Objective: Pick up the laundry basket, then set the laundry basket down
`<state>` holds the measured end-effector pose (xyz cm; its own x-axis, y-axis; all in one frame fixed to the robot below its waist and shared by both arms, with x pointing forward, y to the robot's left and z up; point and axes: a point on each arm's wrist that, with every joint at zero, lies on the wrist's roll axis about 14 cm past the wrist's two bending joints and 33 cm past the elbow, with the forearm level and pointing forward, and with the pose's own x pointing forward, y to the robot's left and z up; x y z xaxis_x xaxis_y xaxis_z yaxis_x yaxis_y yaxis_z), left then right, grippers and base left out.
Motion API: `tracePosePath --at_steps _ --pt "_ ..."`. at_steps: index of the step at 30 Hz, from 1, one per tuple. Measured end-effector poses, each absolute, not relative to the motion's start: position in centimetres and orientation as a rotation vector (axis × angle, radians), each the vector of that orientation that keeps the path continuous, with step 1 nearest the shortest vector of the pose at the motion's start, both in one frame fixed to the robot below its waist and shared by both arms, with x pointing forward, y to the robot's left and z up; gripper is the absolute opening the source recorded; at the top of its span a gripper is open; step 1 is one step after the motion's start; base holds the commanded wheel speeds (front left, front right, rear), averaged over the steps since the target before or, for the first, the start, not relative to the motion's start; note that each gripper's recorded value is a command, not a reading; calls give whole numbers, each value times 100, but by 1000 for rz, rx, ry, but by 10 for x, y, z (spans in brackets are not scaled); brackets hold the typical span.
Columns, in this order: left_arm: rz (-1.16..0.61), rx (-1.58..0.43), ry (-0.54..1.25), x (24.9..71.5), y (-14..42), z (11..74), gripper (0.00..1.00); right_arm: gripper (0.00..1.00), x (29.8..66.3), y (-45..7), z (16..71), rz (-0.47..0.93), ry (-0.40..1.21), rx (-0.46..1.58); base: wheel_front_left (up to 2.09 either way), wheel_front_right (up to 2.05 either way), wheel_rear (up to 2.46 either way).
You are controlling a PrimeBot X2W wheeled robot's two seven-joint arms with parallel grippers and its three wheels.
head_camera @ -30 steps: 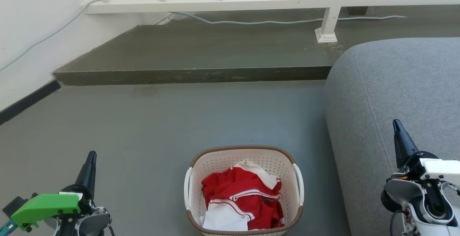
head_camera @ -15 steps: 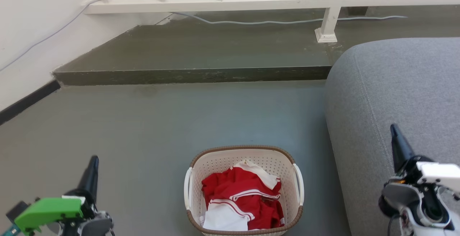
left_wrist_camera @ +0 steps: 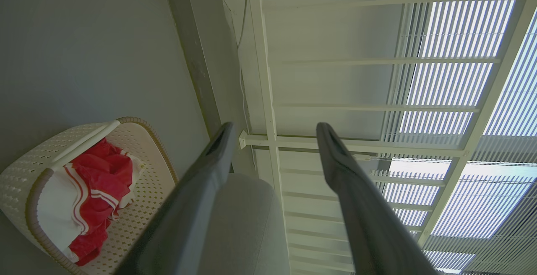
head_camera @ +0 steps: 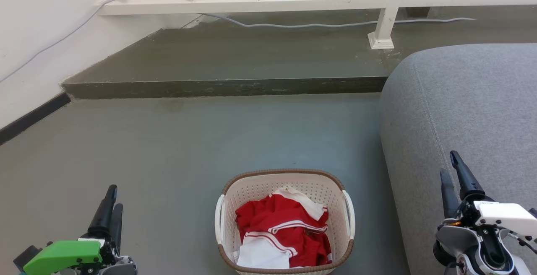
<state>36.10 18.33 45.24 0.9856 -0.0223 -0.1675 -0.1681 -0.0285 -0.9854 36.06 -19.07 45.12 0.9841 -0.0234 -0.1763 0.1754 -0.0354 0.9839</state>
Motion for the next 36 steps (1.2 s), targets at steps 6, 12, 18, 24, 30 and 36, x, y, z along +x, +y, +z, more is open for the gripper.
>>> tracePosePath --at_steps 6,12,18,24,30,36 --pt "107 -1570 130 363 186 458 100 100 363 -187 456 -145 110 1594 0 0 0" --pt "93 -1498 98 366 194 468 100 100 365 -179 461 -118 111 1526 0 0 0" --pt "82 -1444 81 368 194 474 100 100 366 -176 467 -95 104 1445 0 0 0" --pt "58 -1366 63 370 194 482 100 100 368 -173 472 -75 96 1358 0 0 0" --pt "39 -1265 60 371 193 486 100 100 368 -169 475 -48 97 1251 0 0 0" --pt "-3 -1135 64 372 189 491 100 100 369 -160 479 -18 99 1135 0 0 0"
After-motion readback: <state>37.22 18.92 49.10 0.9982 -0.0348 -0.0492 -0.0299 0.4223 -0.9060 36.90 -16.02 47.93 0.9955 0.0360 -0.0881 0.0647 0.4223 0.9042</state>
